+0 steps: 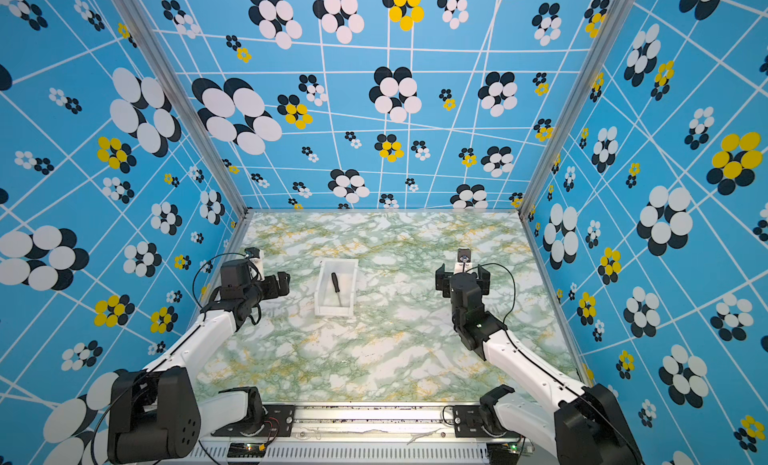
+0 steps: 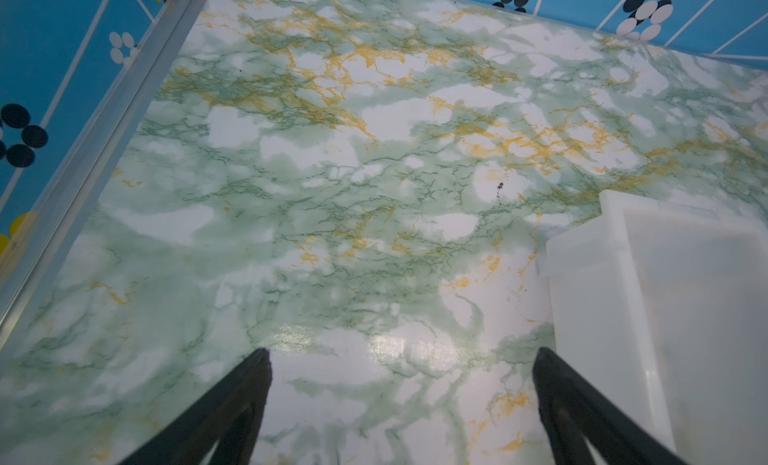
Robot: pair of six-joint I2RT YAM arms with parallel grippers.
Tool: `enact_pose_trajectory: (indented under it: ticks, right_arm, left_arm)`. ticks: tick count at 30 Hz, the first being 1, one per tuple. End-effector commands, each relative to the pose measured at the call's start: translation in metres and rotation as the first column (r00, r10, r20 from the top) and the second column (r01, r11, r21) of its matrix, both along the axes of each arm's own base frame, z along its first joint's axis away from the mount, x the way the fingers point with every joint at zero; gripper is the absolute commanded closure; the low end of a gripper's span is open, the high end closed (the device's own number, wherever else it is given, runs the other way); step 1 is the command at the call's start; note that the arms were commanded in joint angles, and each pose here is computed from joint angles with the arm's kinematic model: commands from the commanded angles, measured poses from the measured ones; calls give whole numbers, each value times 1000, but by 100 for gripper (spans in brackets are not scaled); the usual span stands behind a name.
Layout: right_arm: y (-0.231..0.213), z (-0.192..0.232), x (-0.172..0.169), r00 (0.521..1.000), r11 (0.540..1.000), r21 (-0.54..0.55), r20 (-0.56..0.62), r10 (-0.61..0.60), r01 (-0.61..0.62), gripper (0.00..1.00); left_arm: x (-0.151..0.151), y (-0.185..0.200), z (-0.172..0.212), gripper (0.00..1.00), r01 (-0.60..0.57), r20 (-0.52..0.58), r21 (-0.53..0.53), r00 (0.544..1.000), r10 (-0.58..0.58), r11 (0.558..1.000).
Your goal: Put the screwdriver in the bin
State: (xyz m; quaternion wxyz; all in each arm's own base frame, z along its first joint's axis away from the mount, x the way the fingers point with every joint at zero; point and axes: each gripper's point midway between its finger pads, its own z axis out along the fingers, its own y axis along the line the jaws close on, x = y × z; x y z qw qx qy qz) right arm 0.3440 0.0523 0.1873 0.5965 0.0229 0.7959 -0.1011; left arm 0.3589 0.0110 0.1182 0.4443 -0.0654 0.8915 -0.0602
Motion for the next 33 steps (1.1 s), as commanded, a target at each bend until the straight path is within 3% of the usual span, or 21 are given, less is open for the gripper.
enact_pose_trajectory:
  ticks: [1,5,13,26,33]
  right_arm:
    - [-17,12,-2,992,998,4,107,-62,62,1]
    - [-37,9,-6,985,994,-13,134,-109,112,1]
    - [-48,-9,-5,981,986,-116,164,-104,123,1]
    - [-59,-39,-3,985,999,4,165,-51,51,1]
    - [-63,-60,8,990,999,39,138,-37,32,1]
  left_arm:
    - [12,8,17,1,-50,182,0,982,49,999]
    - [6,7,19,1,-44,311,8,950,39,999]
    - [4,5,15,1,-23,400,66,917,-5,998]
    - [-6,-7,14,1,3,496,104,867,-54,995]
    - [-4,-9,8,1,-18,505,126,862,-49,992]
